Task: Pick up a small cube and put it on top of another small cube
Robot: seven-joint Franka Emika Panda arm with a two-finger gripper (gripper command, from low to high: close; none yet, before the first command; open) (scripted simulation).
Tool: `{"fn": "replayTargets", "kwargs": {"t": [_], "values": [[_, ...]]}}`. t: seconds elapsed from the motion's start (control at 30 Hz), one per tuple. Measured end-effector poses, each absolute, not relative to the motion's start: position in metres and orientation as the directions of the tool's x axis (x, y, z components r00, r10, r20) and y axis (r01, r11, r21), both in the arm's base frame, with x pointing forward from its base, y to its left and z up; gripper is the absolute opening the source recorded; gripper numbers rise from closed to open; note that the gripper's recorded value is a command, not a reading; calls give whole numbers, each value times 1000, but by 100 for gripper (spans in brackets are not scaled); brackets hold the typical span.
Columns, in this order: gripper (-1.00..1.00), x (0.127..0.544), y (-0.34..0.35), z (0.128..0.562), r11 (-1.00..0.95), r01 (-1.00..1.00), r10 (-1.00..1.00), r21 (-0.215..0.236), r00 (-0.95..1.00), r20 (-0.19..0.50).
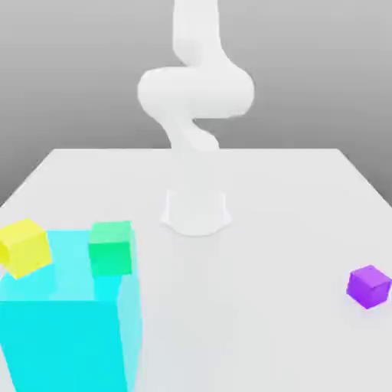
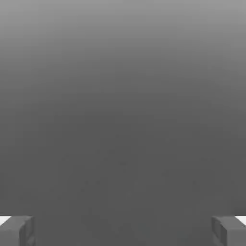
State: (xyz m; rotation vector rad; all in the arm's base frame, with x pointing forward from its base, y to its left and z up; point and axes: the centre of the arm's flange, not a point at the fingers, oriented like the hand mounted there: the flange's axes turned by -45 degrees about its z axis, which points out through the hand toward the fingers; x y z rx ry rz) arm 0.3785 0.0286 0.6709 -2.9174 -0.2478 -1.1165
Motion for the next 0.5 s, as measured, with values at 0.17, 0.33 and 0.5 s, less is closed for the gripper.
{"fn": "replayTargets", "kwargs": {"t": [0.17, 0.33, 0.5], "values": [[0, 422, 101, 581, -867, 480, 472, 136, 703, 532], [0, 431, 179, 487, -635, 753, 746, 173, 540, 389], [0, 407, 251, 390, -317, 934, 931, 163, 273, 244]]}}
